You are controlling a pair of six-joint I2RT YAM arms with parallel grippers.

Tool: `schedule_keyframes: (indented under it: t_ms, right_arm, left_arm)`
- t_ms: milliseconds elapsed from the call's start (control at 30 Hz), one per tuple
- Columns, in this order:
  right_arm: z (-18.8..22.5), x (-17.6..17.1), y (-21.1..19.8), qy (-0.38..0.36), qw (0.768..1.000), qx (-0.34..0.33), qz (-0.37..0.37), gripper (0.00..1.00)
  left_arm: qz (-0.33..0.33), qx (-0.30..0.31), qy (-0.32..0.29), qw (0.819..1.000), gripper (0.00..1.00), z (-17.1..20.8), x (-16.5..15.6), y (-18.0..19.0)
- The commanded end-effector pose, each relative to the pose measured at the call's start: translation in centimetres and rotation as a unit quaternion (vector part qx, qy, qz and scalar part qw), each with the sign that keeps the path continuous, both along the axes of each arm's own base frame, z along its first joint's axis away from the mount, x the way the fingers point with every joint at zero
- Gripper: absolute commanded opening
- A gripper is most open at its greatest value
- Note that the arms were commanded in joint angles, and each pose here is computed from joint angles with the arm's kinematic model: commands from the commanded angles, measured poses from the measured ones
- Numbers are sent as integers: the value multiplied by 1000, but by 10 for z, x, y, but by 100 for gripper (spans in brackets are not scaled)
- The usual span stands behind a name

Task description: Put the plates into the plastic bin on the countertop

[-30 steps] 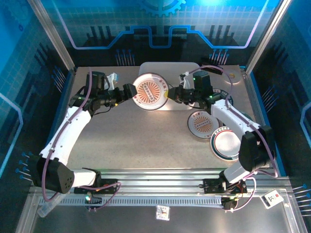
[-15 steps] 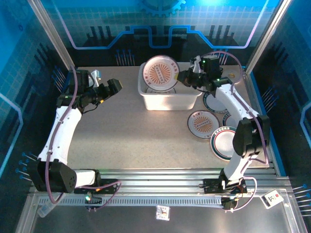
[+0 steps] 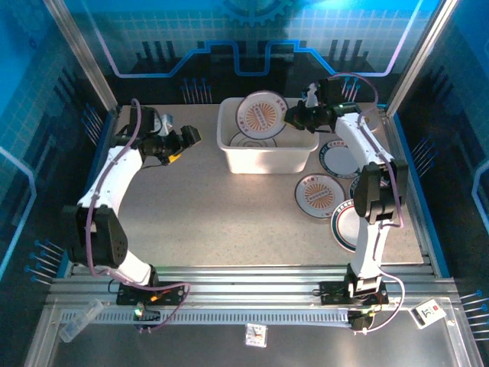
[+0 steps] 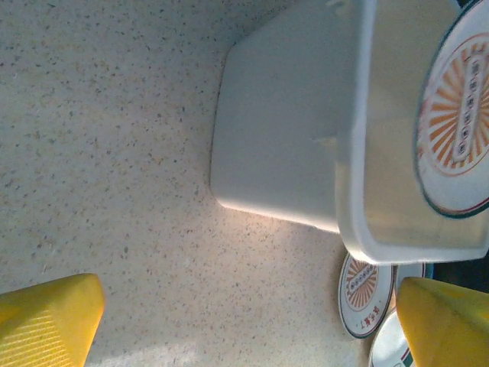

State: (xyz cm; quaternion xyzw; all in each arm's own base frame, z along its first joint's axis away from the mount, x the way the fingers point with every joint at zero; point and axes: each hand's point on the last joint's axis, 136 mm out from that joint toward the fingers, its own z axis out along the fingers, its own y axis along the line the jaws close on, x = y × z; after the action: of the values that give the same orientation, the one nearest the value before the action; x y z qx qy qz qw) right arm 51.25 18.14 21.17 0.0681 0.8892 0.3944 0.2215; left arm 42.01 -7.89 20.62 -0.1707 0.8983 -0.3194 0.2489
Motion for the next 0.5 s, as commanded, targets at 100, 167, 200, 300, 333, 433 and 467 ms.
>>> schedule_keyframes:
  t_ms: [100, 167, 200, 300, 333, 433, 467]
  right_arm:
    - [-26, 0, 5, 35, 998, -35, 26, 0]
    - [-37, 0, 10, 49, 997, -44, 34, 0]
    - [-41, -1, 13, 54, 997, -46, 39, 0]
    - [-51, 0, 22, 63, 995, -57, 51, 0]
    - [-55, -1, 25, 67, 994, -60, 54, 0]
    - [-70, 0, 30, 90, 993, -54, 56, 0]
    - [-75, 0, 31, 98, 992, -54, 55, 0]
  left_arm:
    - [-36, -1, -26, 999, 98, 8, 28, -10]
    - [-38, -1, -22, 999, 98, 3, 32, -10]
    - [-39, -1, -21, 999, 98, 2, 32, -11]
    - [-40, -2, -15, 999, 98, -2, 32, -11]
    - [-40, -2, -15, 999, 98, -3, 31, -11]
    - [-40, -2, -14, 999, 98, -4, 29, -11]
    - [-41, -2, -12, 999, 98, -6, 29, -11]
